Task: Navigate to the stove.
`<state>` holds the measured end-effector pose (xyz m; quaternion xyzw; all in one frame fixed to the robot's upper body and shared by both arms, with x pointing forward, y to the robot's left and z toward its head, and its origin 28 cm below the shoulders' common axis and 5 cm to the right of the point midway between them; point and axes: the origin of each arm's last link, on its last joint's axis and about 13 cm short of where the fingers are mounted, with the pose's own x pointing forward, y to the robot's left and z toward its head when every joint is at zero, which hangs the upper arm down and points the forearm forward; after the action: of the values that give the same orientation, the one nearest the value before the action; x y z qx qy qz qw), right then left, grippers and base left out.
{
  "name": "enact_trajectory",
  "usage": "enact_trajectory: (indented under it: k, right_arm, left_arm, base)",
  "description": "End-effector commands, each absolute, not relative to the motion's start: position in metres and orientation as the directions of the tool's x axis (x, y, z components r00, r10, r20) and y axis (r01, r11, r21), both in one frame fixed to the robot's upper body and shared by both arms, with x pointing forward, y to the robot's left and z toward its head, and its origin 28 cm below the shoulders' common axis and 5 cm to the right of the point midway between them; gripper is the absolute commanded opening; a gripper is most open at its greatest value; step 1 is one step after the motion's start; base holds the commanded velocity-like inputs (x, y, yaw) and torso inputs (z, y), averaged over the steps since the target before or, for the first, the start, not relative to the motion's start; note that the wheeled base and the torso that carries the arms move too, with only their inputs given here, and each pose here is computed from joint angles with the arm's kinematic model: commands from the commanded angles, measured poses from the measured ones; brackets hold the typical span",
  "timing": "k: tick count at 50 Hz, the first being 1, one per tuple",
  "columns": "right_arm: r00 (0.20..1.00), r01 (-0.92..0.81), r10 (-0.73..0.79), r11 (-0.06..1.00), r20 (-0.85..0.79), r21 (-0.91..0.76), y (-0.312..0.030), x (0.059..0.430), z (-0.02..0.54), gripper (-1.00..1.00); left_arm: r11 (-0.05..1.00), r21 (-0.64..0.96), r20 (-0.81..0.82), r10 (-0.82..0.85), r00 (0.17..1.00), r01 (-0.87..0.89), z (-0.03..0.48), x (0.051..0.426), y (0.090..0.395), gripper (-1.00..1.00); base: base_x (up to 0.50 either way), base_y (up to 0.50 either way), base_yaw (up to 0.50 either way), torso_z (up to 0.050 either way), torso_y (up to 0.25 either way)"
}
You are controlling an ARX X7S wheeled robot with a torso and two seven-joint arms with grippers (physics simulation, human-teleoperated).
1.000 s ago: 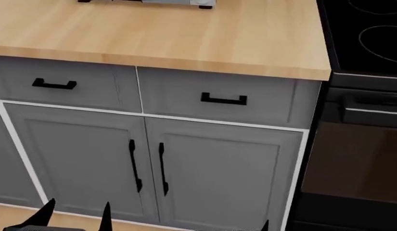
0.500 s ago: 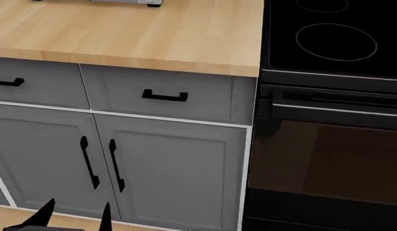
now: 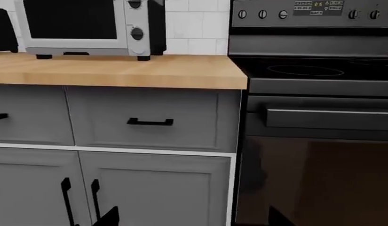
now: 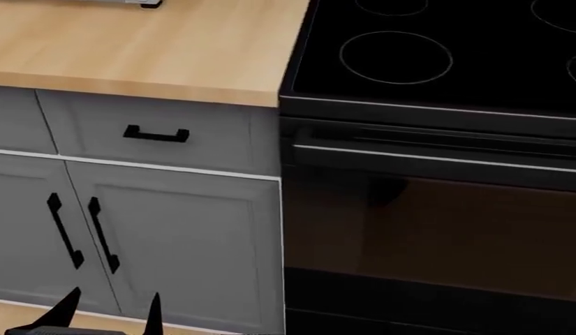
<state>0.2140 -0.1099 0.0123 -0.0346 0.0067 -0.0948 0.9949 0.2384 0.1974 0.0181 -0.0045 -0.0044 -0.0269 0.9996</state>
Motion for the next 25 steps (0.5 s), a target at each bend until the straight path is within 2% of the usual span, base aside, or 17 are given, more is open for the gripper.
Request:
enact_trajectory:
  k: [1,25]
  right_arm:
    - [0.982,0.188,-0.189,0.98,-0.007,-0.069,-0.1099,0.2146,0.0116,1.0]
    - [0.982,0.188,-0.189,0.98,-0.006,-0.068,-0.1099,0.2136,0.0118,1.0]
  left_arm:
    - [0.998,-0.009,0.01,-0.055,0.998,0.055,0.0177,0.2388,0.1973,1.0]
    - [0.998,-0.008,0.011,-0.056,0.998,0.056,0.0191,0.2378,0.1971,1.0]
  base:
    - [-0.5,-0.03,0.0,0.0,0.0]
    - [-0.5,-0.02,0.0,0.0,0.0]
